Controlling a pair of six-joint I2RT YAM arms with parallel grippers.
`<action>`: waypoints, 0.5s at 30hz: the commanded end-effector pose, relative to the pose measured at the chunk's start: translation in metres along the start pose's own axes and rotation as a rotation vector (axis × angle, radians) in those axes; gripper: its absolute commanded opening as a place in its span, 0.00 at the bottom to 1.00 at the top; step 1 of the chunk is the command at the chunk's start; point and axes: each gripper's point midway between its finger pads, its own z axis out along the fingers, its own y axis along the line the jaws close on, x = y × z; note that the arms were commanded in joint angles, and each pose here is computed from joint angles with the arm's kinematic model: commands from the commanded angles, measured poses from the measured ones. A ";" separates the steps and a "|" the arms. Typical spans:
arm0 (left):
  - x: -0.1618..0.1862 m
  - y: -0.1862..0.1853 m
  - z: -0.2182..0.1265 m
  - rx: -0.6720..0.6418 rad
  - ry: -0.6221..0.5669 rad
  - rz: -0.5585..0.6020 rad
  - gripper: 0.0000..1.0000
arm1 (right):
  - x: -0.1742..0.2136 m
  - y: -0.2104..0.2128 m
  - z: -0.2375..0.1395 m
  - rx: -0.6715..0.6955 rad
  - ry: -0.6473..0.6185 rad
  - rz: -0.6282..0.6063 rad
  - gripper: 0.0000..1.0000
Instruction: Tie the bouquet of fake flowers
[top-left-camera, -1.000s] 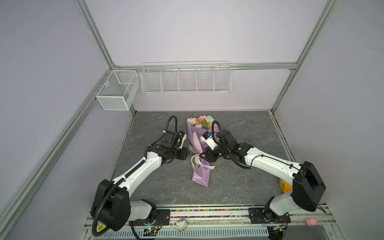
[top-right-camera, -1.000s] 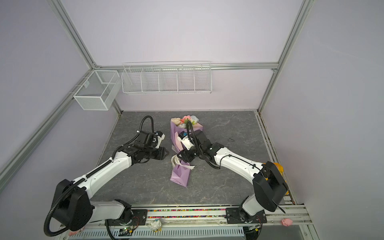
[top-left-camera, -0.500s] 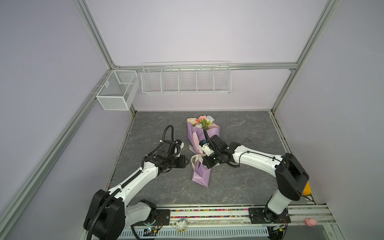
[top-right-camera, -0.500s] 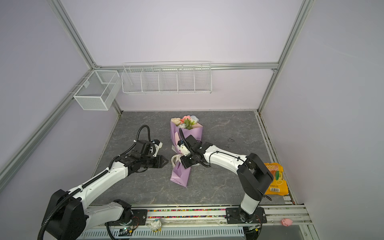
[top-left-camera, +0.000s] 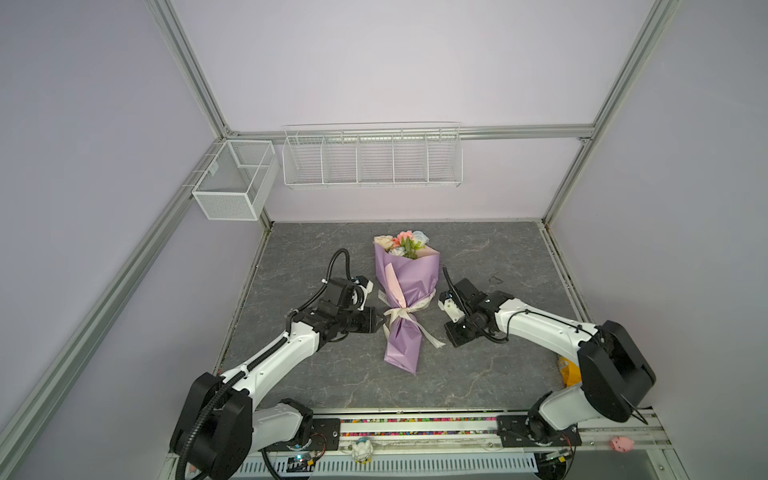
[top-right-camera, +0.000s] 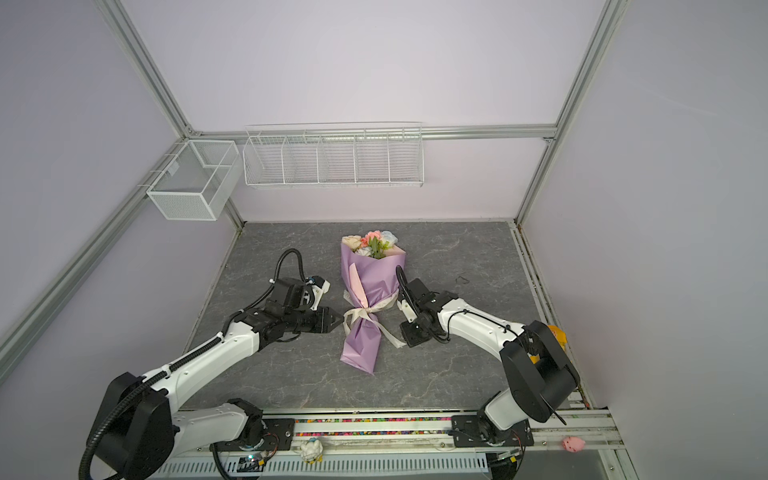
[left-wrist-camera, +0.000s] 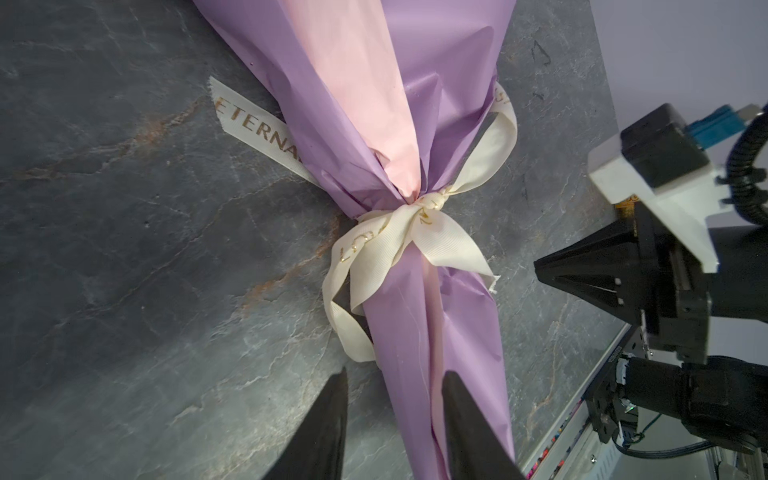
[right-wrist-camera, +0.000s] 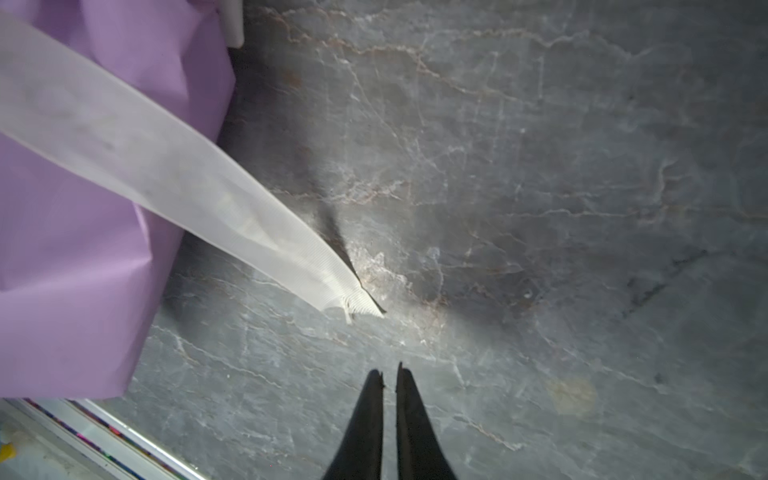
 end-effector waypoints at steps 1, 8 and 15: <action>0.004 -0.001 0.011 0.032 0.018 -0.040 0.40 | -0.025 0.034 -0.020 -0.157 -0.121 0.003 0.29; 0.013 -0.024 0.031 0.150 0.053 -0.058 0.39 | -0.069 0.086 -0.028 -0.320 -0.201 -0.011 0.52; 0.036 -0.046 0.068 0.204 0.121 -0.074 0.16 | -0.063 0.083 0.010 -0.302 -0.106 0.018 0.51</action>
